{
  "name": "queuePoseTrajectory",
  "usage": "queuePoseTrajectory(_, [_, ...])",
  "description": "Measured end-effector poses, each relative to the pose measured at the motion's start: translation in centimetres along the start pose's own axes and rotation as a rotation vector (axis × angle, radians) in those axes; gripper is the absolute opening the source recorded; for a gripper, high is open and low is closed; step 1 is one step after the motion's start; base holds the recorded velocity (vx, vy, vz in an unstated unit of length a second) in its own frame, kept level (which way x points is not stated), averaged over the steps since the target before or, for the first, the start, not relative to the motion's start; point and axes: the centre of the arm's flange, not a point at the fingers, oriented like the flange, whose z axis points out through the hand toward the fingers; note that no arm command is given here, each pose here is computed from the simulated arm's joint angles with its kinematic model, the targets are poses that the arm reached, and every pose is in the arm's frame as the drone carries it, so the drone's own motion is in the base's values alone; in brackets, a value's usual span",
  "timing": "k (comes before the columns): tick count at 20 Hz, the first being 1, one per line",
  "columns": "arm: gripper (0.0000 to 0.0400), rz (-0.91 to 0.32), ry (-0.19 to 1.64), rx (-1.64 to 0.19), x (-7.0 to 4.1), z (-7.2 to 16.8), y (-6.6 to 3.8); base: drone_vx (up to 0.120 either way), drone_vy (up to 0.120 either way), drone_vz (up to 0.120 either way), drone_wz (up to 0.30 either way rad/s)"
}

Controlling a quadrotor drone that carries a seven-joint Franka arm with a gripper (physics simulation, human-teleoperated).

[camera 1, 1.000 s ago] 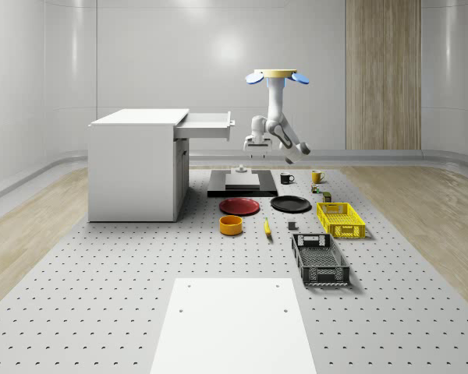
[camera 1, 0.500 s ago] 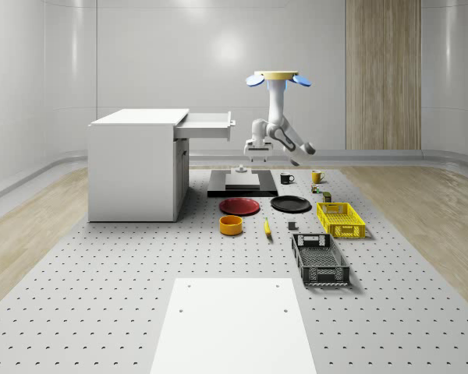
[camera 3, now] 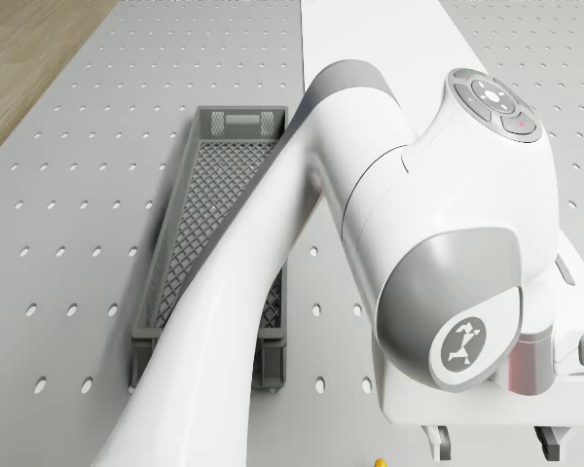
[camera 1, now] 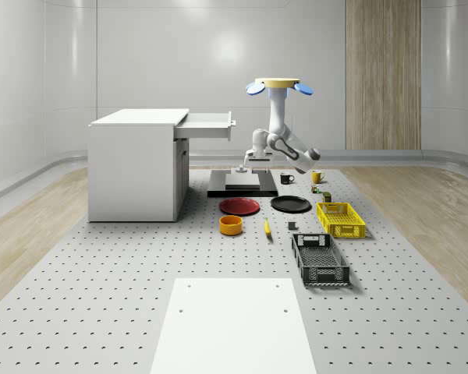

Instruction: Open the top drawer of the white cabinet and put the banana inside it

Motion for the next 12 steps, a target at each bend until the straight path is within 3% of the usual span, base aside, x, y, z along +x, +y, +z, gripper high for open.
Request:
queuePoseTrajectory(4, [0.04,0.0,0.0,0.0,0.0,0.0,-0.01,0.12,0.11,0.0,0.0])
queuePoseTrajectory(8, [0.04,-0.001,0.0,0.0,0.0,0.0,-0.01,0.12,0.01,-0.01,0.0])
queuePoseTrajectory(12, [0.04,-0.001,0.0,0.0,-0.01,-0.01,-0.02,0.02,0.0,-0.12,0.0])
